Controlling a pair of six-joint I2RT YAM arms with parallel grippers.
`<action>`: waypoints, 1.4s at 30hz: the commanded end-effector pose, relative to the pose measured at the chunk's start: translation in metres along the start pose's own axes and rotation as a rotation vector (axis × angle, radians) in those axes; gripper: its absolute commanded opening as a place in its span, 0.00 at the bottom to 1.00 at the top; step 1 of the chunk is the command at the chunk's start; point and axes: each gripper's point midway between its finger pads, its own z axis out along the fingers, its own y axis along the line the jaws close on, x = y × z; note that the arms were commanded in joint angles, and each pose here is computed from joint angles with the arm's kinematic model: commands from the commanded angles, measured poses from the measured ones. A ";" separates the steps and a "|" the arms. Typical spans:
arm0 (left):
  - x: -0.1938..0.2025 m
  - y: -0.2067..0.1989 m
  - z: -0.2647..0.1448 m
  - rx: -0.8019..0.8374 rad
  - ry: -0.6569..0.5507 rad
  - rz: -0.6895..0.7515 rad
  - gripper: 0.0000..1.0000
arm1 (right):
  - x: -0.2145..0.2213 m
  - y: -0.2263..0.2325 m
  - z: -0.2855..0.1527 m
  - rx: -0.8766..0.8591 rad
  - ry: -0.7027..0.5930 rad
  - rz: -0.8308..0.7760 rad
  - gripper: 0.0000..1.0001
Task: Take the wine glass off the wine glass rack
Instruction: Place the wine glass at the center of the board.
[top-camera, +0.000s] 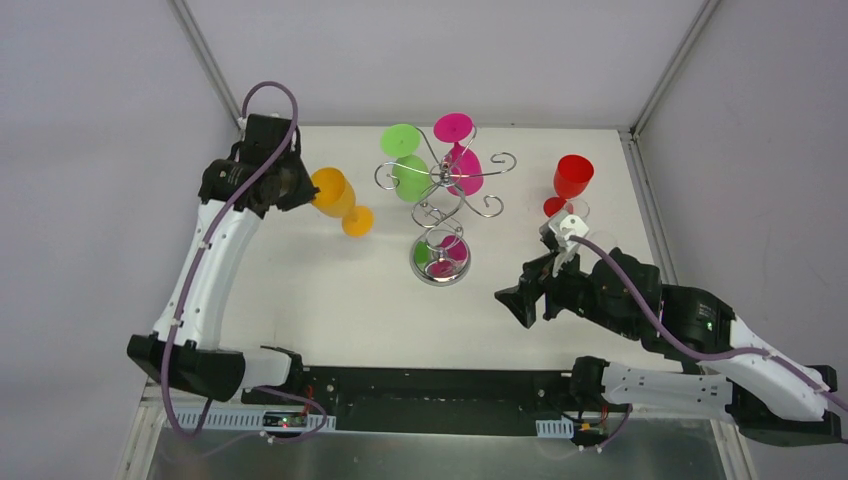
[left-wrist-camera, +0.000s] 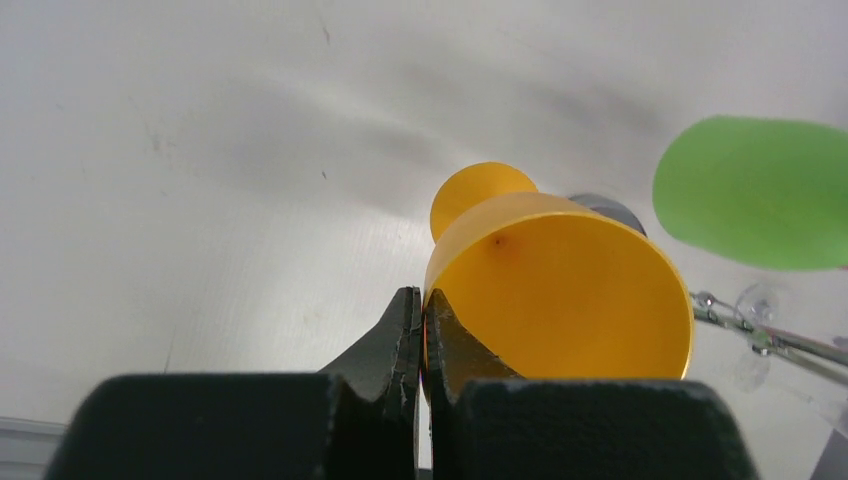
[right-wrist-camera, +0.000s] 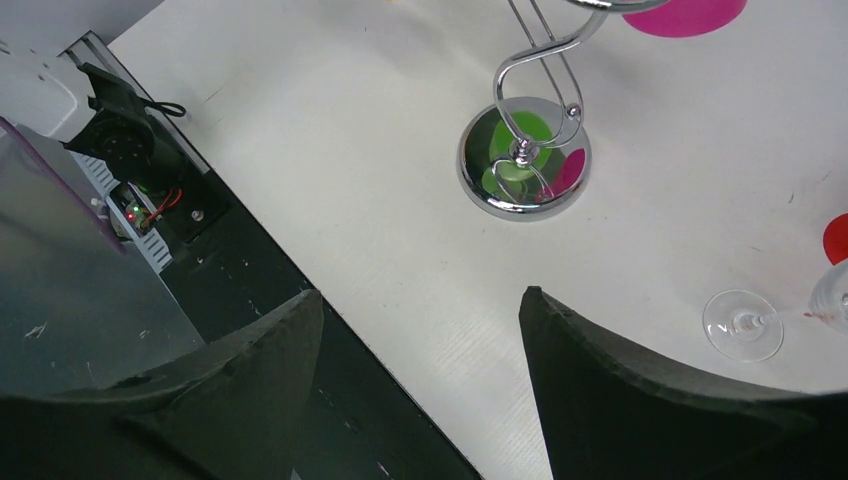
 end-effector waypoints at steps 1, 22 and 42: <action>-0.036 0.012 0.002 -0.118 -0.059 0.065 0.00 | 0.008 -0.004 -0.005 0.021 0.031 0.032 0.75; -0.090 0.027 0.111 -0.299 0.002 0.092 0.00 | 0.027 -0.001 -0.013 -0.025 0.062 0.061 0.75; -0.101 0.035 0.169 -0.323 -0.009 0.059 0.00 | 0.036 -0.003 -0.011 -0.018 0.066 0.062 0.75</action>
